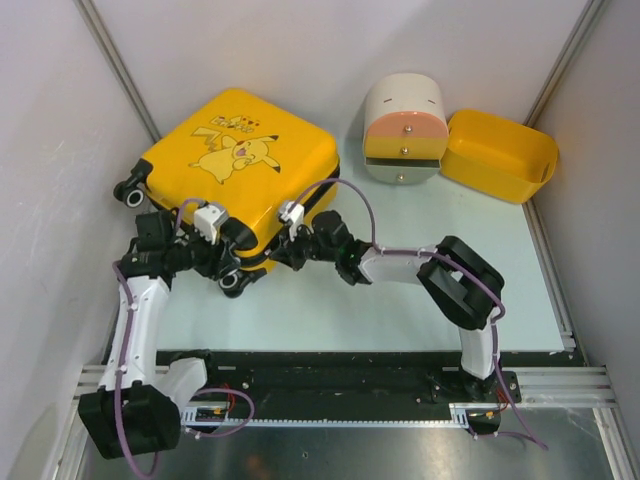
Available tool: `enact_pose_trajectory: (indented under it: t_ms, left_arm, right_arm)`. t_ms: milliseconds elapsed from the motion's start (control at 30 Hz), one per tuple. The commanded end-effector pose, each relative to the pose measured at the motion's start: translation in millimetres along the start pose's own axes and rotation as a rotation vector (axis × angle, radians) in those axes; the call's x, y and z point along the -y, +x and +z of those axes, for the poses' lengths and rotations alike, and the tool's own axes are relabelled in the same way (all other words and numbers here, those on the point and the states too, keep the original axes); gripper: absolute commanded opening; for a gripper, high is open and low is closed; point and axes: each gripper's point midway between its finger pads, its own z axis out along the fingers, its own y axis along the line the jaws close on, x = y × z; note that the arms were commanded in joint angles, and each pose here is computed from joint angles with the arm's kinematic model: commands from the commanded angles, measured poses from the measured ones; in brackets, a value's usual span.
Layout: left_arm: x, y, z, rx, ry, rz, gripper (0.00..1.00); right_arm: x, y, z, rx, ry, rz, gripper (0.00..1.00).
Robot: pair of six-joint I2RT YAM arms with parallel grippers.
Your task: Open, take out, and arrange the luggage
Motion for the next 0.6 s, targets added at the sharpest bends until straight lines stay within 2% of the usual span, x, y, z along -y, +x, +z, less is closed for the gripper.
enact_pose_trajectory:
  t_ms: [0,33,100,133,200,233,300,333,400,467,567]
  left_arm:
    - [34,-20,22,0.068,0.132,-0.005,0.0]
    - [46,-23,30,0.059,0.163,-0.027,0.0]
    - [43,-38,41,0.082,0.133,-0.026,0.0]
    - [53,-39,53,0.054,0.156,-0.076,0.0]
    - [50,-60,63,0.083,0.125,-0.118,0.0]
    - [46,-63,72,0.069,0.084,-0.23,0.0]
    - [41,-83,78,0.126,0.07,-0.289,0.0]
    - [39,-88,81,0.144,0.05,-0.366,0.0]
    - [42,-104,86,0.22,0.059,-0.423,0.0]
    - [38,-117,92,0.285,0.034,-0.47,0.0]
    - [44,-127,113,0.273,0.029,-0.569,0.0]
  right_arm:
    - [71,-130,-11,0.333,0.097,-0.151,0.0]
    - [74,-133,-13,0.338,0.094,-0.16,0.0]
    - [73,-135,-15,0.337,0.062,-0.181,0.0]
    - [77,-135,-17,0.334,0.061,-0.182,0.0]
    - [81,-134,-21,0.324,0.057,-0.175,0.0]
    - [83,-132,-23,0.315,0.061,-0.154,0.0]
    - [79,-111,-28,0.276,0.063,-0.113,0.0]
    - [70,-115,-35,0.288,0.055,-0.093,0.0]
    - [52,-86,-40,0.245,0.06,-0.041,0.0]
    - [29,-87,-50,0.259,0.072,-0.014,0.0]
    - [23,-78,-59,0.271,0.144,0.009,0.0]
